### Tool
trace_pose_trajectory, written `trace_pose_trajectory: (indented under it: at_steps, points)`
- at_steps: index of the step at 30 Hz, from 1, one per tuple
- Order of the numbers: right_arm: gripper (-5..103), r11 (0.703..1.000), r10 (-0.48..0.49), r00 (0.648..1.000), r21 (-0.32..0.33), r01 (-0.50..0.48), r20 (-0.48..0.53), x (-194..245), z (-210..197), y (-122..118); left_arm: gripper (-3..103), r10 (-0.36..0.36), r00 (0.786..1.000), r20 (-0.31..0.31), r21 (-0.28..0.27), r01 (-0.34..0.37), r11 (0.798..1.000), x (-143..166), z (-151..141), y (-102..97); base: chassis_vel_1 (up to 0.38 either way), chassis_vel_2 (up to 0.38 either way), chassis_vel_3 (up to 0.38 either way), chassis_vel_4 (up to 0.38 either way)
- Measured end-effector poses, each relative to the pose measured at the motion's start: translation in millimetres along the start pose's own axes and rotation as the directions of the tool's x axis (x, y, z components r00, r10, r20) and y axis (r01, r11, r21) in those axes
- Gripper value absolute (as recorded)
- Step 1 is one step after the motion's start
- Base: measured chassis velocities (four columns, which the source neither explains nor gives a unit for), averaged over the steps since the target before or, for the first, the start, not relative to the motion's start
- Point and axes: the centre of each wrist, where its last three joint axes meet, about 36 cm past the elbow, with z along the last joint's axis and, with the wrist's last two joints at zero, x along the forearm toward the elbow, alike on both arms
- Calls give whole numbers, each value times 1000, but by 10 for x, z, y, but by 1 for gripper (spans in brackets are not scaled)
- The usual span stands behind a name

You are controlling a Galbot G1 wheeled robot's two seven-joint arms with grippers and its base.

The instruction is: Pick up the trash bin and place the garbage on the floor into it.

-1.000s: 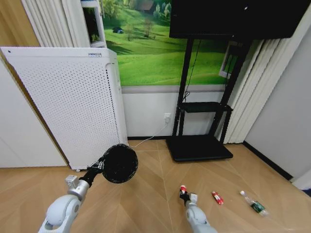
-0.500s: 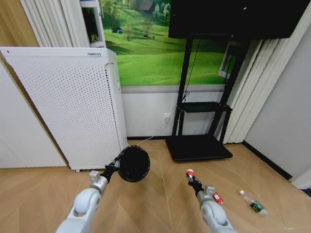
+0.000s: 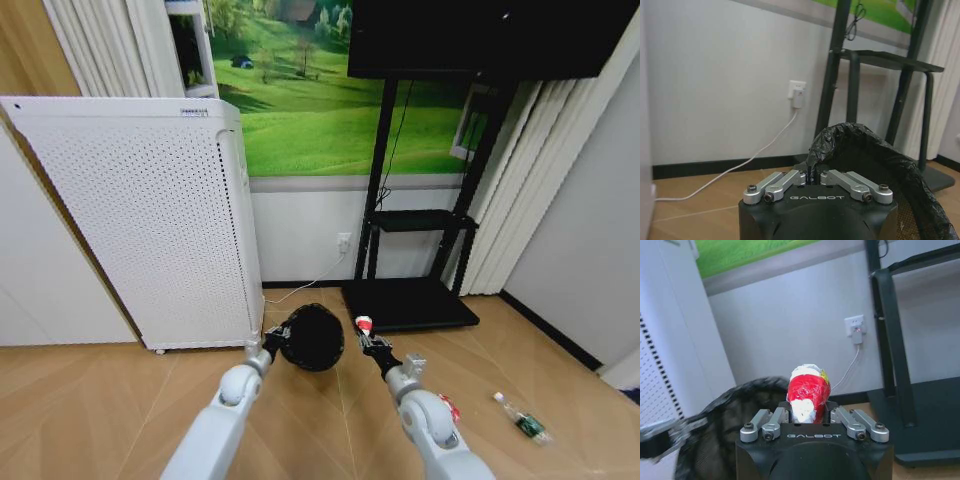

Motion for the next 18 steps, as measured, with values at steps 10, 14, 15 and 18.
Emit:
trace_pose_trajectory:
  at_steps: [10, 14, 15, 18]
  points:
    - [32, 996, -54, 993, 68, 61, -103, -213, 304, 348, 7, 81, 997, 4, -11, -81, 997, -257, -99, -371, 0, 0, 0, 0]
    - [30, 995, -50, 993, 81, 59, -109, -284, 322, 363, 7, 83, 997, 5, -7, -83, 997, -251, -116, -398, 0, 0, 0, 0]
    - [41, 993, -42, 994, 103, 52, -99, -370, 299, 369, 7, 87, 996, 8, -4, -87, 996, -230, -131, -413, 0, 0, 0, 0]
    - [53, 989, -28, 997, 144, 37, -69, -423, 214, 370, 7, 85, 996, 0, -4, -85, 996, -190, -108, -395, 0, 0, 0, 0]
